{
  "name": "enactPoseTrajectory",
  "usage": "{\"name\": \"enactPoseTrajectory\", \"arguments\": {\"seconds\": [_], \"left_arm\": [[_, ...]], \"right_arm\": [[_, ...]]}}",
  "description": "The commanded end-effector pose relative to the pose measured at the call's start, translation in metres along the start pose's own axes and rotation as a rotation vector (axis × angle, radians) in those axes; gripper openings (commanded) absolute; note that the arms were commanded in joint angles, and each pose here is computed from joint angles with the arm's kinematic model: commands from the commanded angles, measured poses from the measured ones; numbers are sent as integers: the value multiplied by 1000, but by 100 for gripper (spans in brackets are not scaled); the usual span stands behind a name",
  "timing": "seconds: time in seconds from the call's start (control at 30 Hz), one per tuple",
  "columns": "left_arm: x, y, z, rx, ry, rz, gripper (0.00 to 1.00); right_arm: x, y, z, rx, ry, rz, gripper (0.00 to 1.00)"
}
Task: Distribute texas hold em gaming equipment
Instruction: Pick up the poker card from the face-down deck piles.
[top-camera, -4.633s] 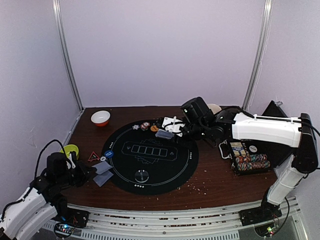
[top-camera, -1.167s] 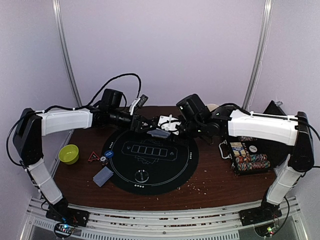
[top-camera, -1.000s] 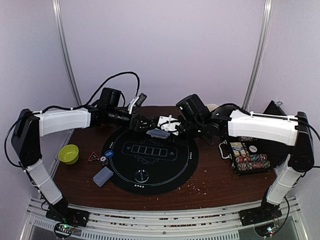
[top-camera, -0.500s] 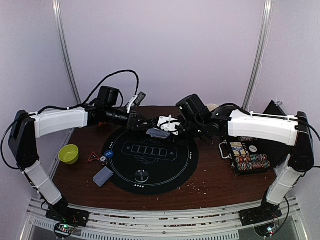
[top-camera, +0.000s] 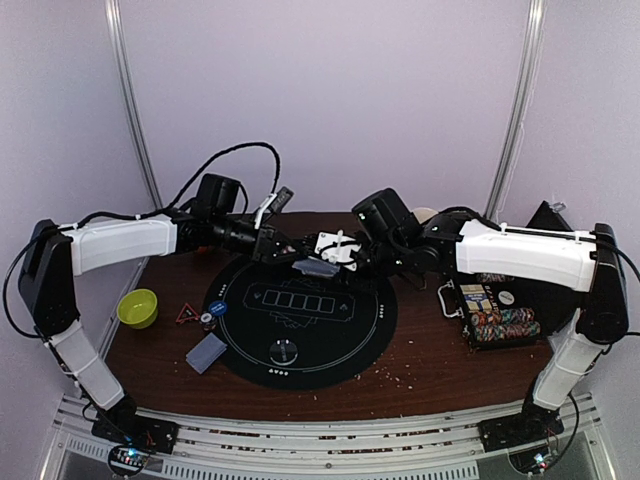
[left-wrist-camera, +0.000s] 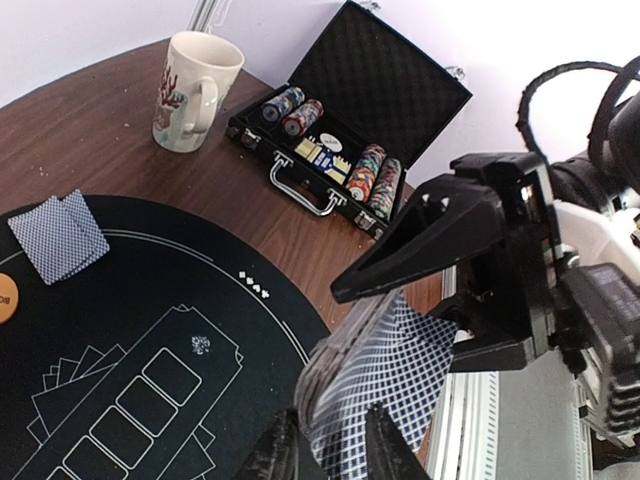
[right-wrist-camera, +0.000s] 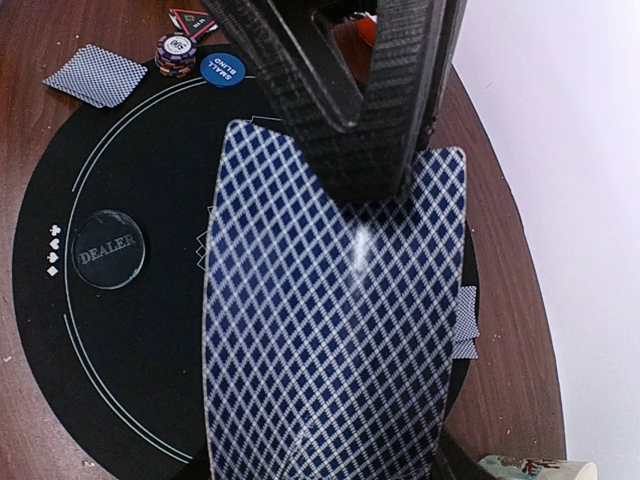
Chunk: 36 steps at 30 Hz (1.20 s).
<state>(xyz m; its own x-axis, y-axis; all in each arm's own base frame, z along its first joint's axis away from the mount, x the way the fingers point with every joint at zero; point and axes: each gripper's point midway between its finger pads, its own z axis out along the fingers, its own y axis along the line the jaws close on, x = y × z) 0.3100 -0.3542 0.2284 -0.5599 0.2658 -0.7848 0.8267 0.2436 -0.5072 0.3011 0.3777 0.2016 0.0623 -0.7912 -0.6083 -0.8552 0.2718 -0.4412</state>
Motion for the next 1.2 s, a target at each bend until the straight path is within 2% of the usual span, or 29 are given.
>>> {"name": "enactPoseTrajectory", "arguments": {"seconds": [0.0, 0.07, 0.17, 0.2, 0.6, 0.97, 1.07, 1.17], "left_arm": [[3, 0, 5, 23, 15, 14, 25], [2, -1, 5, 27, 14, 19, 22], [0, -3, 4, 27, 12, 28, 3], [-1, -4, 2, 25, 7, 32, 0], [-9, -2, -12, 11, -15, 46, 0], [-26, -35, -35, 127, -71, 141, 0], [-35, -24, -56, 78, -113, 151, 0], [-44, 1, -86, -50, -149, 177, 0]], "right_arm": [[-11, -6, -5, 24, -25, -7, 47], [-10, -6, -5, 25, -23, -8, 47], [-9, -6, -5, 25, -19, -8, 47], [-9, -6, -5, 25, -18, -8, 47], [2, -10, -6, 39, 3, 5, 47], [14, -18, -5, 50, 17, 34, 47], [21, -21, -4, 53, 25, 52, 47], [25, -22, -7, 56, 23, 61, 47]]}}
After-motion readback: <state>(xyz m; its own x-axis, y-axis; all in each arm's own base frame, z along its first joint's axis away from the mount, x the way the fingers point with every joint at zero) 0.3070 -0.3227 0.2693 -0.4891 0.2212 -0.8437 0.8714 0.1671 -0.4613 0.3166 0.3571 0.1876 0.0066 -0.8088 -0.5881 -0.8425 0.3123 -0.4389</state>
